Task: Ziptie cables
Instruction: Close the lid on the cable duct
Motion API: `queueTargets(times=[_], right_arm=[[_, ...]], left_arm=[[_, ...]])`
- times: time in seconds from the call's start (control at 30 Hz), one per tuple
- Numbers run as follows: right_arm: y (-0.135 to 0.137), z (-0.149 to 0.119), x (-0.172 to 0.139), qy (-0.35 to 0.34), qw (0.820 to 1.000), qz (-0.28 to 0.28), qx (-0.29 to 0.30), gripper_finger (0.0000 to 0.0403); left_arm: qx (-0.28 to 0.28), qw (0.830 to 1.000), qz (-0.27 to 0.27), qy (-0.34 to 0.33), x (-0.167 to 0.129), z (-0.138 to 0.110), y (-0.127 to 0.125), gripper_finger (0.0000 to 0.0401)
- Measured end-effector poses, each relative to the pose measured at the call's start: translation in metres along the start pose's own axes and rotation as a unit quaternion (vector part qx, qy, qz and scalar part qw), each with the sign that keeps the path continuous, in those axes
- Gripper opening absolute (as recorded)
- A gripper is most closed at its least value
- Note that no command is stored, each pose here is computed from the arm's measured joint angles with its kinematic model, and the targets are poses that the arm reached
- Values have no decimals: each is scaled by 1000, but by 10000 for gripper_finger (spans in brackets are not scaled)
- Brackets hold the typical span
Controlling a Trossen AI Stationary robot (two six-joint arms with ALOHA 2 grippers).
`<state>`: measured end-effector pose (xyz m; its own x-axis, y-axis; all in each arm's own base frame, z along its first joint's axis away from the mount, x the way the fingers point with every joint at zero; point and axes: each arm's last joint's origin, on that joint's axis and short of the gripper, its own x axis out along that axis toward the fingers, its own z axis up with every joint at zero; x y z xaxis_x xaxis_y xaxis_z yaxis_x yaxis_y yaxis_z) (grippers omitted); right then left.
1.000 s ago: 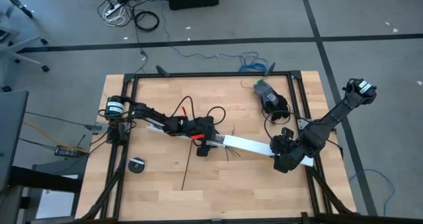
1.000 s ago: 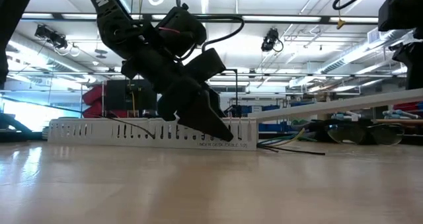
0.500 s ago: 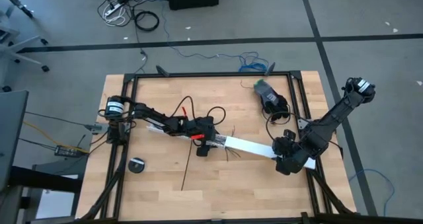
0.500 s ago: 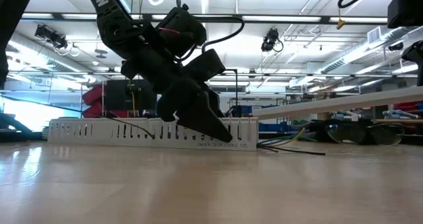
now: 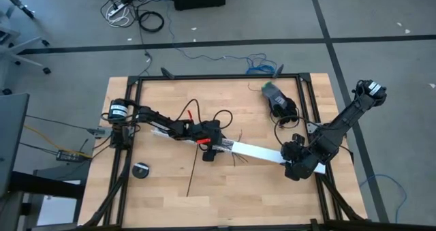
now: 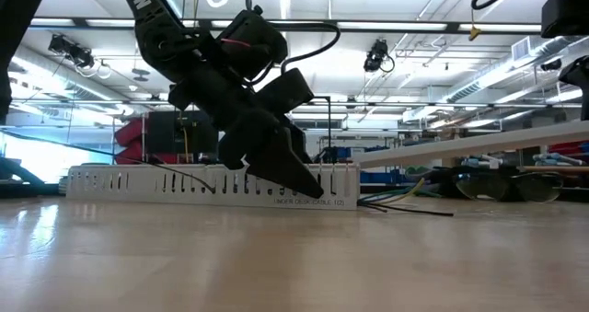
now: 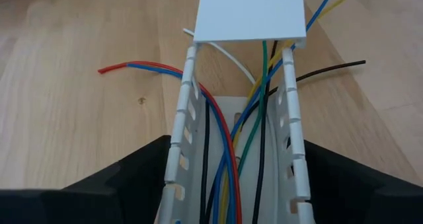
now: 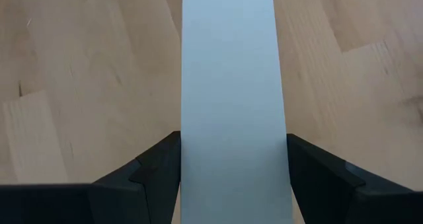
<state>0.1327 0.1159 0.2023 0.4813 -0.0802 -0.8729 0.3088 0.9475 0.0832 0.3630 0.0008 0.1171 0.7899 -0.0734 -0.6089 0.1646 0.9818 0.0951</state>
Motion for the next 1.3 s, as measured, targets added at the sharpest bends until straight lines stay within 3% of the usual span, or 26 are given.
queueTargets(times=[1.3], right_arm=[[3,-1,7,1,1000,-19,-19,235]], left_arm=[[0,1000,-8,-15,0,3,0,295]])
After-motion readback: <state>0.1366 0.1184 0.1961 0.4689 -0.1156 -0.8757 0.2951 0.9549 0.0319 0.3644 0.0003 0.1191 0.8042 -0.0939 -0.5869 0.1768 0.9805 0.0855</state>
